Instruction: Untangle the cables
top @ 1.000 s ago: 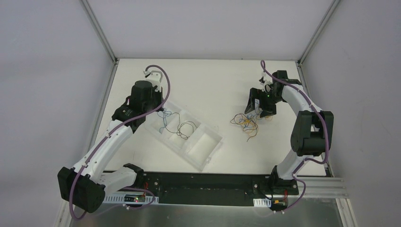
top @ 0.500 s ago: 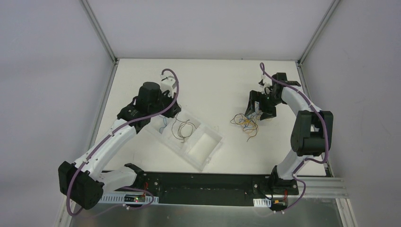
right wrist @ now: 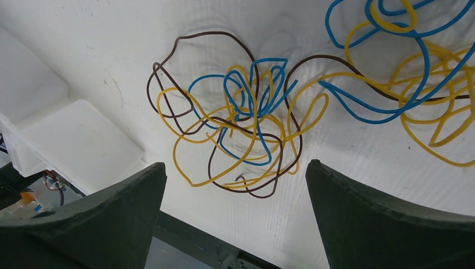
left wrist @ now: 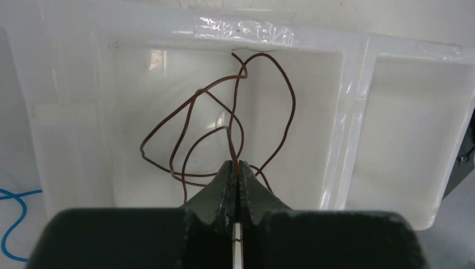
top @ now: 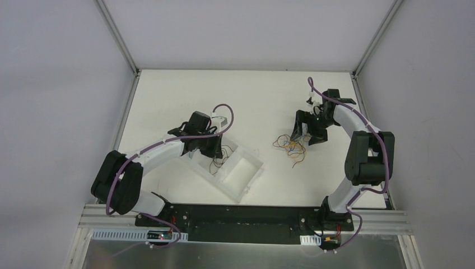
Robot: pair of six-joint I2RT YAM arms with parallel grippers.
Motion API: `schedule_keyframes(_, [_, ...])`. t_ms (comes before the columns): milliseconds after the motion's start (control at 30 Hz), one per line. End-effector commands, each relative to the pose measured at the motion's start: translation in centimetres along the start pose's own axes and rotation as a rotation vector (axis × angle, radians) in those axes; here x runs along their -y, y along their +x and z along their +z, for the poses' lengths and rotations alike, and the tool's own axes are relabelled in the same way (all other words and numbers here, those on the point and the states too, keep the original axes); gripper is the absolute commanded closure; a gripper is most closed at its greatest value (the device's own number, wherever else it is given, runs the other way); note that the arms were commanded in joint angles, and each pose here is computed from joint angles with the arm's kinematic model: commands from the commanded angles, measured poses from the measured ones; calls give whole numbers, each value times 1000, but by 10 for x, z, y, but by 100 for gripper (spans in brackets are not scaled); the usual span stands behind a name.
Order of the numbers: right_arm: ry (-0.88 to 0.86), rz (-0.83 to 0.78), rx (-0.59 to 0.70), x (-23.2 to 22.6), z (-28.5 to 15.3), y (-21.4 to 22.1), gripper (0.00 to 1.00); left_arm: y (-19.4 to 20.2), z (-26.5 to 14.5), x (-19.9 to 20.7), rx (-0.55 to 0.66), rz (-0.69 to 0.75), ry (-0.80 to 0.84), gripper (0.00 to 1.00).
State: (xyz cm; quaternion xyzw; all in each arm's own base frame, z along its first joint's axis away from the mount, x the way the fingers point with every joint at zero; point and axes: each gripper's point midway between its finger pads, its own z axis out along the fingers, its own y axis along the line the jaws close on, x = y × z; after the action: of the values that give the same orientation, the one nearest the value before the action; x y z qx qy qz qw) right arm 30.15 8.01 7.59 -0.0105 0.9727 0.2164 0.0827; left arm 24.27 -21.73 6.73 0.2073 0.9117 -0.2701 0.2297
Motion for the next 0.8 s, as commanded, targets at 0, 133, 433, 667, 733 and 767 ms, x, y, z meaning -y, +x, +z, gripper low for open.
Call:
schedule_keyframes(0, [-12,-28,30,-4,-15,0,1,-28,-8,11,89,89,33,87])
schedule_keyframes(133, [-25,-33,34,-8,-17,-1,1,-51,-39,31,149,99,59,54])
schedule_keyframes(433, [11,-40,38,-6,-26,-3,4,-91,-106,67,230,221,102,3])
schedule_keyframes(667, [90,-5,5,13,-16,-1,8,-130,-97,91,228,392,240,1])
schedule_keyframes(733, [89,19,0,16,-6,-6,10,-141,-80,99,186,358,305,1])
schedule_keyframes(767, [84,31,1,17,-2,-8,12,-145,-67,101,153,313,325,1])
